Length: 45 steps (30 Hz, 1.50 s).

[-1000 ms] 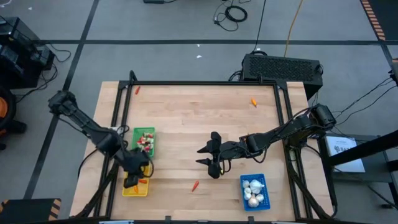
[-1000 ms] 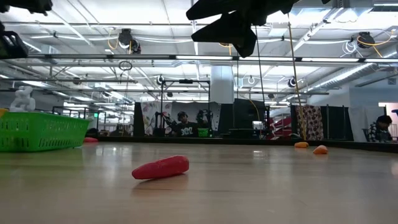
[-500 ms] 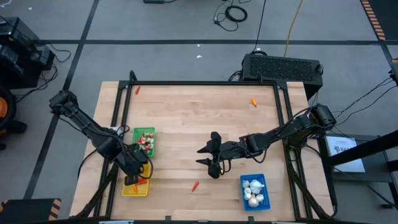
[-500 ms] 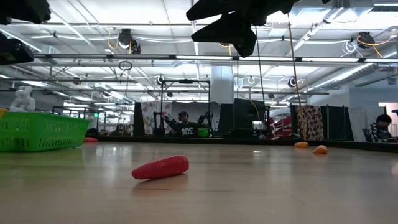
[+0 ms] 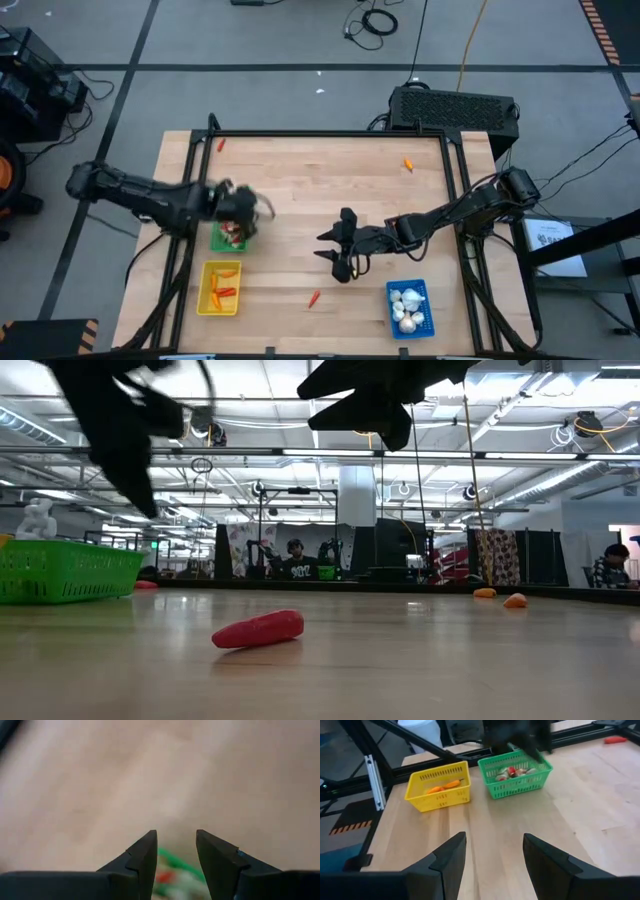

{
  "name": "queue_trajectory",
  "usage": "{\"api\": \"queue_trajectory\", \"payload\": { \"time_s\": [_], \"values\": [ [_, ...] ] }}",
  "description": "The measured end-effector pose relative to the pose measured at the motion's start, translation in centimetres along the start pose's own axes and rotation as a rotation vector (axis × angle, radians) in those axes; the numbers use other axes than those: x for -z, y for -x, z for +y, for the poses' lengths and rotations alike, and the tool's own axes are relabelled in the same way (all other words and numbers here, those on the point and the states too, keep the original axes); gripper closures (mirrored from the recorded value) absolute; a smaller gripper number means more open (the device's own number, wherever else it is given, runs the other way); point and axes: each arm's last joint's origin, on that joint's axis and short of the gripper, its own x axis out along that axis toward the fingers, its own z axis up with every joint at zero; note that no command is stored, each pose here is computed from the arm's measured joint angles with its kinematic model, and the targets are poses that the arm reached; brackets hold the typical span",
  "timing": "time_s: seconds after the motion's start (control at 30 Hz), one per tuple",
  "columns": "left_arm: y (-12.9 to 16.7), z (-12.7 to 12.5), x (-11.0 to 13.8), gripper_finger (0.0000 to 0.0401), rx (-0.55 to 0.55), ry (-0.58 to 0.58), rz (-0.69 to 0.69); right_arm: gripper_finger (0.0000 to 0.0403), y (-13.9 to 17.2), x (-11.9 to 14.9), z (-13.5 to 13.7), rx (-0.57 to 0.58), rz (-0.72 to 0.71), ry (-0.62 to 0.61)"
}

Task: Sort produce into baskets
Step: Put the red chili pepper into the yellow bin

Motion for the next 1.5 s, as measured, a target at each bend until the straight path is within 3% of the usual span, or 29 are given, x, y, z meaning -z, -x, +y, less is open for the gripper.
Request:
{"api": "queue_trajectory", "payload": {
  "time_s": [0.17,0.33,0.5,0.93,1.13,1.5],
  "values": [
    [-1.9,6.6,-2.1,0.0256,-0.201,0.165,0.06,0.0216,0.0,0.0,-0.1,0.006,-0.001,0.014],
    [-2.9,13.4,-2.5,0.0256,-0.356,0.399,0.091,0.0216,0.0,0.1,-0.2,0.009,0.009,0.024],
    [-4.5,17.0,-1.9,0.0256,-0.439,0.545,0.132,0.0216,0.0,0.1,-0.2,0.011,0.018,0.056],
    [-9.9,20.8,-2.2,0.0256,-0.465,0.587,0.167,0.0216,0.0,0.4,-0.3,0.02,0.041,0.073],
    [-9.9,21.5,-2.8,0.0256,-0.446,0.654,0.168,0.0216,0.0,0.7,-0.2,0.026,0.066,0.065],
    [-9.8,21.2,-2.5,0.0256,-0.413,0.61,0.216,0.0216,0.0,0.5,-0.5,0.035,0.062,0.064]
  ]
}}
